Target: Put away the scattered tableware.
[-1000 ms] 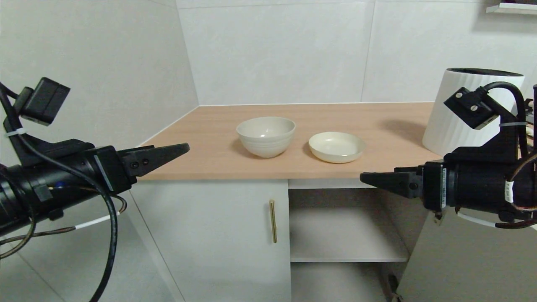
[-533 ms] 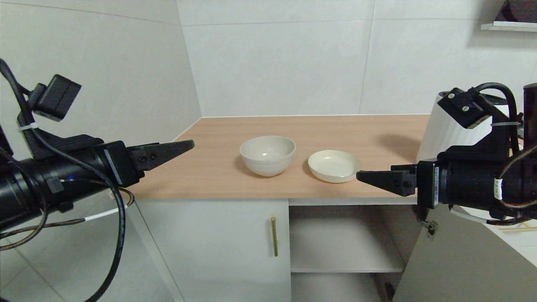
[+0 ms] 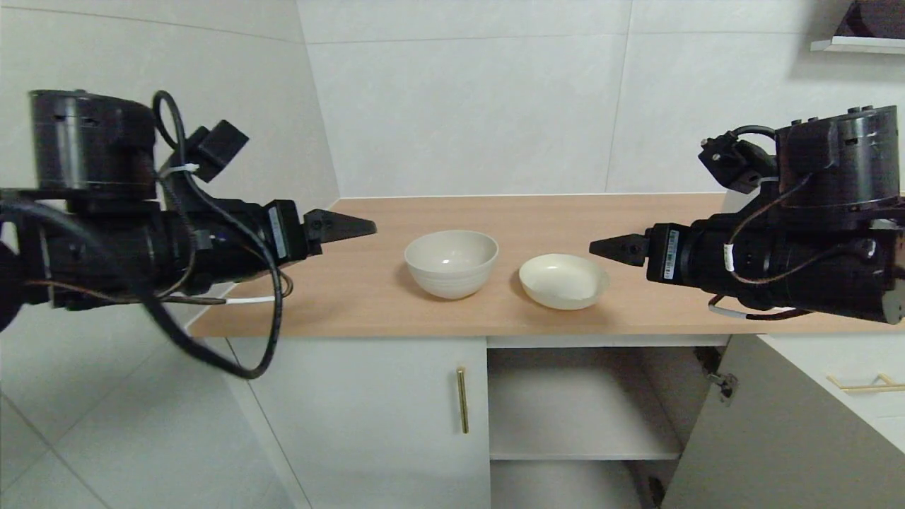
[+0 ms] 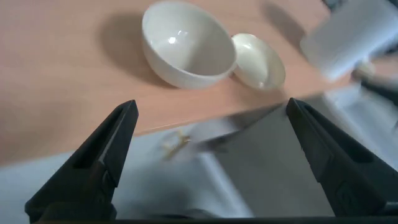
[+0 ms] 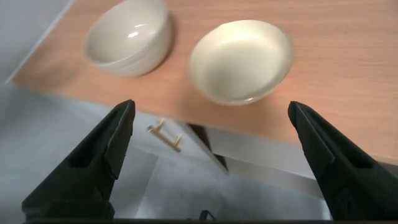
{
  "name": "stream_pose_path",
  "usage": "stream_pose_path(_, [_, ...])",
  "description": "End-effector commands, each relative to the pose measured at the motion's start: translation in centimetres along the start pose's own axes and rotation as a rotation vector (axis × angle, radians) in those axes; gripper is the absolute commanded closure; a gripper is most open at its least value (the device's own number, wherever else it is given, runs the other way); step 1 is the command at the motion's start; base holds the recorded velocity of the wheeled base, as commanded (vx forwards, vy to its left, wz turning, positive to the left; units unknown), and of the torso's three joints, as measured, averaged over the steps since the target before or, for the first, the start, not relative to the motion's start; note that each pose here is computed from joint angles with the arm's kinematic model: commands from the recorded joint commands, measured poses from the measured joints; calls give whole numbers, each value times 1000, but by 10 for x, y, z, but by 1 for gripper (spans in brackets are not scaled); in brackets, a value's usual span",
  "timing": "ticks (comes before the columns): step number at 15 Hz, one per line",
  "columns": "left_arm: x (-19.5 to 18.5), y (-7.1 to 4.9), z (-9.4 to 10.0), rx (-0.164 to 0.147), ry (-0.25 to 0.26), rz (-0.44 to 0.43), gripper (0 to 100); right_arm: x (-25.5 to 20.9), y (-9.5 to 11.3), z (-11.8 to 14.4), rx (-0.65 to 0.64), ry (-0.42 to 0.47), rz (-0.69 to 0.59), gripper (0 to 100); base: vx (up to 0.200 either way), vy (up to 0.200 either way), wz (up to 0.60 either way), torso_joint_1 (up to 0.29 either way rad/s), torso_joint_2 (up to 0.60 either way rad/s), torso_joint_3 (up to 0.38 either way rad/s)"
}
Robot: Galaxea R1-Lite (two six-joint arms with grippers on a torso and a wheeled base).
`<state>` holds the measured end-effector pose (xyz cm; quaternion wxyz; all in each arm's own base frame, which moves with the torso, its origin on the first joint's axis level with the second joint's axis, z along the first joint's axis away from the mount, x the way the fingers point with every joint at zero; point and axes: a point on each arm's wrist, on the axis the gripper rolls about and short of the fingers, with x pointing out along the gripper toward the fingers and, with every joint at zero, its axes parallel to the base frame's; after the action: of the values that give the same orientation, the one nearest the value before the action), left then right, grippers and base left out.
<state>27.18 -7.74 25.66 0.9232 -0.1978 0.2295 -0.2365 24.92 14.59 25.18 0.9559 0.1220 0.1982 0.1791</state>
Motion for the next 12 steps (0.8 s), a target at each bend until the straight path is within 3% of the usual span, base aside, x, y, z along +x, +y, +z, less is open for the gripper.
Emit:
stream_pose_path(1, [47, 9, -1, -120, 68, 44, 0, 13, -4, -2, 3, 18, -21, 0, 0, 0, 0, 0, 0, 0])
stream_pose_path(2, [67, 9, 2, -215, 44, 89, 0, 14, -6, -2, 6, 16, -29, 0, 0, 0, 0, 0, 0, 0])
stream_pose_path(3, [79, 9, 0, -226, 34, 130, 0, 14, -6, -2, 6, 17, -30, 0, 0, 0, 0, 0, 0, 0])
stream_pose_path(6, [119, 17, -12, -217, 19, 265, 0, 17, -7, -4, 5, 26, -33, 0, 0, 0, 0, 0, 0, 0])
stream_pose_path(9, [145, 24, -23, -241, 48, 285, 0, 19, -7, -5, 4, 31, -35, 0, 0, 0, 0, 0, 0, 0])
stream_pose_path(12, [149, 25, -25, -244, 53, 285, 0, 19, -7, -5, 5, 30, -34, 0, 0, 0, 0, 0, 0, 0])
